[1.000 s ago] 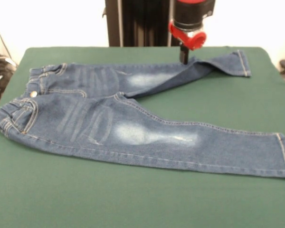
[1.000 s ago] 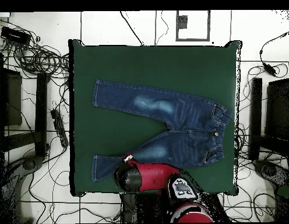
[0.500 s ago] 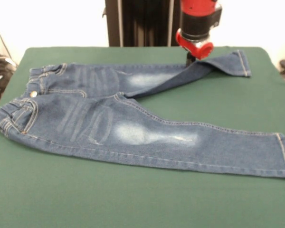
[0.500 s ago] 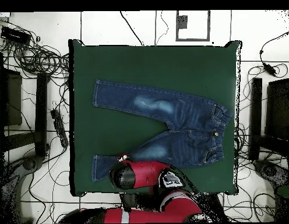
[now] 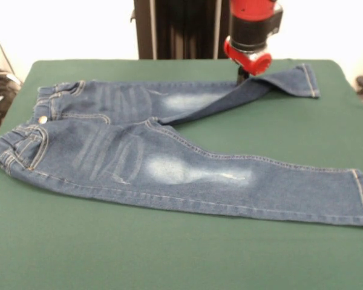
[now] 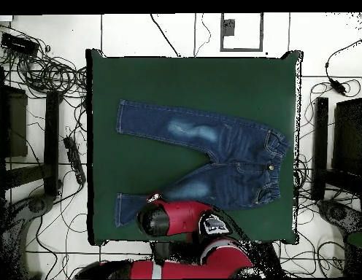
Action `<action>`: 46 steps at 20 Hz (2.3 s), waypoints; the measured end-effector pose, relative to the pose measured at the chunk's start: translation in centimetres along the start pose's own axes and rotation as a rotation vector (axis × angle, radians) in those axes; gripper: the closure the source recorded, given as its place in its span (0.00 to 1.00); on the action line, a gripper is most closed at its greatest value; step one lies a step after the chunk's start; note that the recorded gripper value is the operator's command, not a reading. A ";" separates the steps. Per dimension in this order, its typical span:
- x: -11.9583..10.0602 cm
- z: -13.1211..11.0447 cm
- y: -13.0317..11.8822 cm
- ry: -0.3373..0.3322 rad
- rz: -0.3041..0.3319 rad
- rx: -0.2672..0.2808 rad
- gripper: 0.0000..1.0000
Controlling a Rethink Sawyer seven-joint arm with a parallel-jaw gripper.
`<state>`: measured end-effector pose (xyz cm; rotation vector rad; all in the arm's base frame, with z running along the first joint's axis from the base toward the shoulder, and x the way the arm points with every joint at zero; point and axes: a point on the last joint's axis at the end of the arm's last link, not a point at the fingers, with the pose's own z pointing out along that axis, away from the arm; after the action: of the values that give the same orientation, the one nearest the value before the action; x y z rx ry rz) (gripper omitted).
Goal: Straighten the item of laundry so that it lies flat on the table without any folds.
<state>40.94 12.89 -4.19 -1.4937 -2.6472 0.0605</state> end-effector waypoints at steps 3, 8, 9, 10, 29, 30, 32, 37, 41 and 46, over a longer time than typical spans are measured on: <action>-0.1 -0.1 0.0 0.001 0.003 0.002 1.00; -0.9 -0.7 0.6 -0.006 0.028 -0.011 1.00; -1.3 -1.1 0.8 -0.009 0.039 -0.019 1.00; -1.6 -1.3 1.0 -0.012 0.045 -0.026 1.00; -7.1 -3.0 8.4 -0.083 0.138 -0.159 1.00; -7.2 -2.9 8.7 -0.085 0.139 -0.163 1.00; -7.4 -2.6 9.2 -0.087 0.142 -0.169 1.00; -7.0 -1.9 10.6 -0.087 0.147 -0.177 1.00; -5.4 -1.7 11.1 -0.086 0.138 -0.159 1.00; -2.9 -2.7 11.4 -0.090 0.109 -0.108 1.00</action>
<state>52.39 16.30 -2.63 -1.7071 -2.6758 -0.0075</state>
